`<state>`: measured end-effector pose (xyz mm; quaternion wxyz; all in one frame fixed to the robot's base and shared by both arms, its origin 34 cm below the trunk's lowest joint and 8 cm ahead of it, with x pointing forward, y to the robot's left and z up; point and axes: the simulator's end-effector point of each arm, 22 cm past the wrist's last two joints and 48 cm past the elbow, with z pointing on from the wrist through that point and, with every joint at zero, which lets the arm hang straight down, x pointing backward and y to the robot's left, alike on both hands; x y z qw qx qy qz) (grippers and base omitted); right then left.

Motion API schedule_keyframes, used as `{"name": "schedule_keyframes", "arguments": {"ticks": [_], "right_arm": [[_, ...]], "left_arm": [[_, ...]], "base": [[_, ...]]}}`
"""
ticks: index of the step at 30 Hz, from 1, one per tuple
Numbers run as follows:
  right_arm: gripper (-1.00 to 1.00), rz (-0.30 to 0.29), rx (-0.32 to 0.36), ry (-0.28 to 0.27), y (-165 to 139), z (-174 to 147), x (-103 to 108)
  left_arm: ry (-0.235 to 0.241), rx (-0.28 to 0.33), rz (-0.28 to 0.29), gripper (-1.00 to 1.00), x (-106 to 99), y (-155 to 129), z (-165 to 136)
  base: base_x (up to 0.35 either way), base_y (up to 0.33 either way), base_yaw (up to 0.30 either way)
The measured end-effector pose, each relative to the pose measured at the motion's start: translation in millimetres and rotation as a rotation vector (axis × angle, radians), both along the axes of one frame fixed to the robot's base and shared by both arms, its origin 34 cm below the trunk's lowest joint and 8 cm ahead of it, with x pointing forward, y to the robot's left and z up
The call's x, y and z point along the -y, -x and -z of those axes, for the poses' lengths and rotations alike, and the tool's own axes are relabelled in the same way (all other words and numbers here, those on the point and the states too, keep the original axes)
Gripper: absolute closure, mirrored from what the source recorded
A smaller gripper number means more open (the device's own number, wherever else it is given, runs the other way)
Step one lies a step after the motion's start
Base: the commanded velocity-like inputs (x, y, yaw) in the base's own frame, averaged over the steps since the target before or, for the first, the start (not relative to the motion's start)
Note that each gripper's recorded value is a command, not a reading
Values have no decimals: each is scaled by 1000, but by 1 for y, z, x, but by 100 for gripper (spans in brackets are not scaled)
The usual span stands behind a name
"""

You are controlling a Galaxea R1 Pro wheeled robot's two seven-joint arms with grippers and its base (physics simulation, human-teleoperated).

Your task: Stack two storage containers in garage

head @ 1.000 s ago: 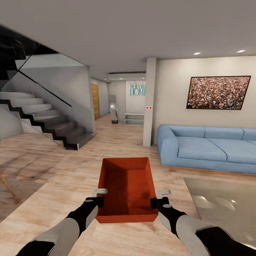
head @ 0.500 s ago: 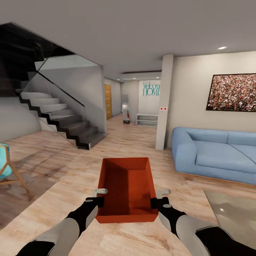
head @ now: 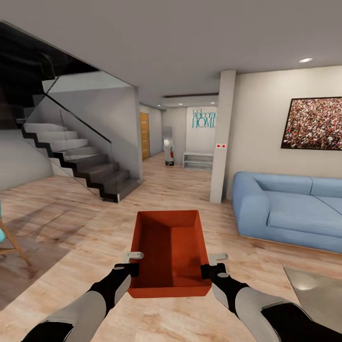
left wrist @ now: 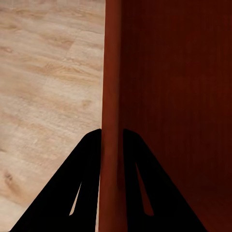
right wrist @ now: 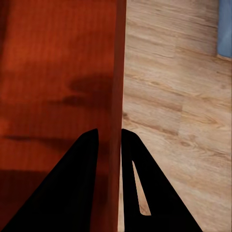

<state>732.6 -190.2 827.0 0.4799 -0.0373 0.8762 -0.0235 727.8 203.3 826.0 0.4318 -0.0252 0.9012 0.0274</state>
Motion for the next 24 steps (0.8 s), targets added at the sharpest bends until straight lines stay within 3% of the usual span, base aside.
{"name": "schedule_keyframes", "arguments": {"ticks": [24], "right_arm": [[100, 1, 7, 0, -1, -2, 0]], "left_arm": [[0, 5, 1, 100, 0, -1, -2]], "base": [[321, 0, 0]]}}
